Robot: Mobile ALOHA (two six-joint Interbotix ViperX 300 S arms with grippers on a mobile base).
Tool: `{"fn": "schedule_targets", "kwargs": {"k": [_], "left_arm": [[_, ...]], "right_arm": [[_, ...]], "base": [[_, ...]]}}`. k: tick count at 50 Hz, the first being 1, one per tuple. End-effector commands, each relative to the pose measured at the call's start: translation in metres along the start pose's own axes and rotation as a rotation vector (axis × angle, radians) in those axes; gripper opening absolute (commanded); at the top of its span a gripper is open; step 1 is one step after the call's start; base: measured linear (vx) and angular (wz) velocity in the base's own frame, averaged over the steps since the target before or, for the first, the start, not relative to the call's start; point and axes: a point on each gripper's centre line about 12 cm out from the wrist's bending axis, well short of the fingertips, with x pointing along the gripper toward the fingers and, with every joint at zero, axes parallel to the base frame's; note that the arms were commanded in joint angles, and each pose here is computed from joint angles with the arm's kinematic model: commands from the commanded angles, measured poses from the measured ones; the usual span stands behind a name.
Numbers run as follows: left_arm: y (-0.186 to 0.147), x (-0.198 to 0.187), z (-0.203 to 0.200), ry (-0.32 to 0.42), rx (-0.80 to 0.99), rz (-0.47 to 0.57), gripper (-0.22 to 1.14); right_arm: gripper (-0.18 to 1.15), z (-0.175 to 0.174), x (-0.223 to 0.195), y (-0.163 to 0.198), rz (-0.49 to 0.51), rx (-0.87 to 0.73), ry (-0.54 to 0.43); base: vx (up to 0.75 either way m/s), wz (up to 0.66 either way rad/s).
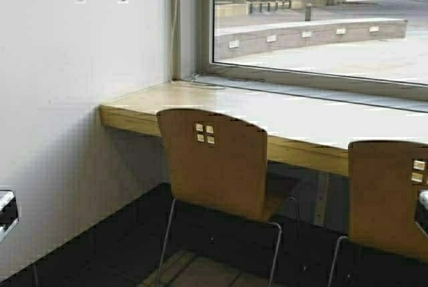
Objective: Push the chairs under the table
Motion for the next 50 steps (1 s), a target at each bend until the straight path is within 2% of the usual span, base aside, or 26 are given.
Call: {"fn": "schedule_targets", "kwargs": {"k": [1,6,22,30,39,50], "left_arm": [[-0.001,0.005,0.001,0.006,0.004,-0.001,1.01],[-0.001,0.005,-0.001,0.011,0.001,-0.001,1.01],[0.0,0.008,0.009,-0.006,-0.008,-0.001,1.01],[0.0,0.014,0.006,0.017,-0.008,-0.001,1.01],[-0.001,0.013,0.004,0.02,-0.014,-0.002,1.01],[-0.001,0.012,0.005,0.017,-0.037,-0.002,1.01]], "right_arm": [[1.0,0.013,0.012,0.0,-0.002,-0.004,-0.016],[1.0,0.009,0.014,0.0,-0.002,-0.001,0.009],[1.0,0.016,0.008,0.001,0.0,0.005,-0.015],[0.99,0.016,0.008,0.001,0.001,0.027,-0.012],[1.0,0.001,0.006,-0.001,-0.004,0.023,0.023],[0.99,0.003,0.008,-0.001,-0.004,0.018,0.02]], "base": [[-0.4,-0.14],[-0.42,-0.16],[-0.42,0.0],[-0.35,0.01],[-0.36,-0.04],[-0.35,-0.16]]}}
